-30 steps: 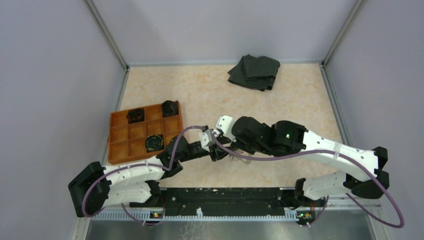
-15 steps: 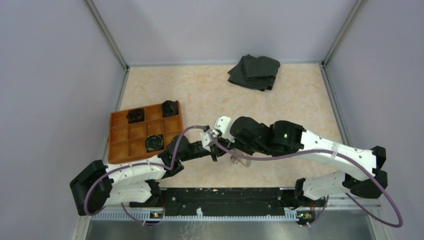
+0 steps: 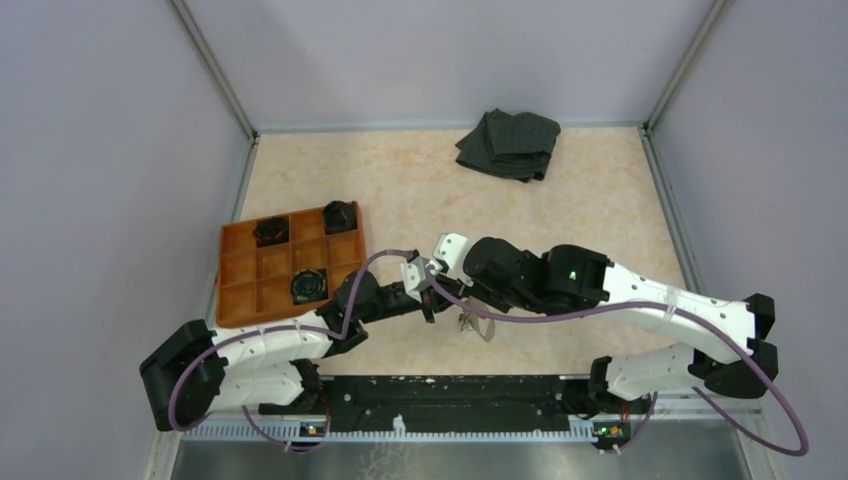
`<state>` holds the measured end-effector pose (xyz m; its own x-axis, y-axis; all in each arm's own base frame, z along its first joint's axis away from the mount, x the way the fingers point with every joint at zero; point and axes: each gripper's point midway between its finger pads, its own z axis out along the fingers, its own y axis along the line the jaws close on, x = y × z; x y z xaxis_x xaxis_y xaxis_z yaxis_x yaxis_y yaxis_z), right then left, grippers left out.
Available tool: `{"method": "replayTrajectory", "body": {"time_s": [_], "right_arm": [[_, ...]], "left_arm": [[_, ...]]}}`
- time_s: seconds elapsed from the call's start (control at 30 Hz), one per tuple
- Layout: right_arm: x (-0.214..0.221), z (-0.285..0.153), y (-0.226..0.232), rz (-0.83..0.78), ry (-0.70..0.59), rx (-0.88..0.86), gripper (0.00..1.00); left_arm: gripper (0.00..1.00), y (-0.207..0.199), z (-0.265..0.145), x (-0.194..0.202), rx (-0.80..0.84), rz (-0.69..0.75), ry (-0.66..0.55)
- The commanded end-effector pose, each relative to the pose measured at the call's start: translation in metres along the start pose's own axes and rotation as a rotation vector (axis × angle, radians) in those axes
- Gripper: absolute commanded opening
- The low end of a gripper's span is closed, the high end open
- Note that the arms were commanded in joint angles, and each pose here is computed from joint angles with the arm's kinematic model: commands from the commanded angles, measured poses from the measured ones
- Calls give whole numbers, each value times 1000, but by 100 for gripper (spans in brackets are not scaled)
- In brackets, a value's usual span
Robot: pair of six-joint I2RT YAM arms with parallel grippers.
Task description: Remove the keys from the keyring
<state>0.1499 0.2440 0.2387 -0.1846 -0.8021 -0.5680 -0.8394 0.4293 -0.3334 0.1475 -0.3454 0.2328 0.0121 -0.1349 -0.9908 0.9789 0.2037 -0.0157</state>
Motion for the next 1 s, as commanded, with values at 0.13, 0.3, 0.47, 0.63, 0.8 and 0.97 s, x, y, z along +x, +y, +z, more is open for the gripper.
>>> {"method": "replayTrajectory", "body": {"time_s": [0.13,0.3,0.47,0.63,0.8,0.97], "right_arm": [[8,-3,1,57,-46,20,0],[12,3,7,62,-41,3,0],[13,9,12,64,-46,-16,0],[14,15,17,68,-47,-37,0],[16,18,20,71,-45,-46,0],[19,19,10,99,-34,-5,0]], "left_arm": [[0,0,-7,-36,-35,-4,-138],[0,-3,-10,-40,-27,-13,-166],[0,-6,-12,-46,-17,-30,-205],[0,-6,-16,-53,-23,-46,-256],[0,-5,-18,-55,-35,-68,-289],[0,-2,-18,-50,-48,-71,-273]]}}
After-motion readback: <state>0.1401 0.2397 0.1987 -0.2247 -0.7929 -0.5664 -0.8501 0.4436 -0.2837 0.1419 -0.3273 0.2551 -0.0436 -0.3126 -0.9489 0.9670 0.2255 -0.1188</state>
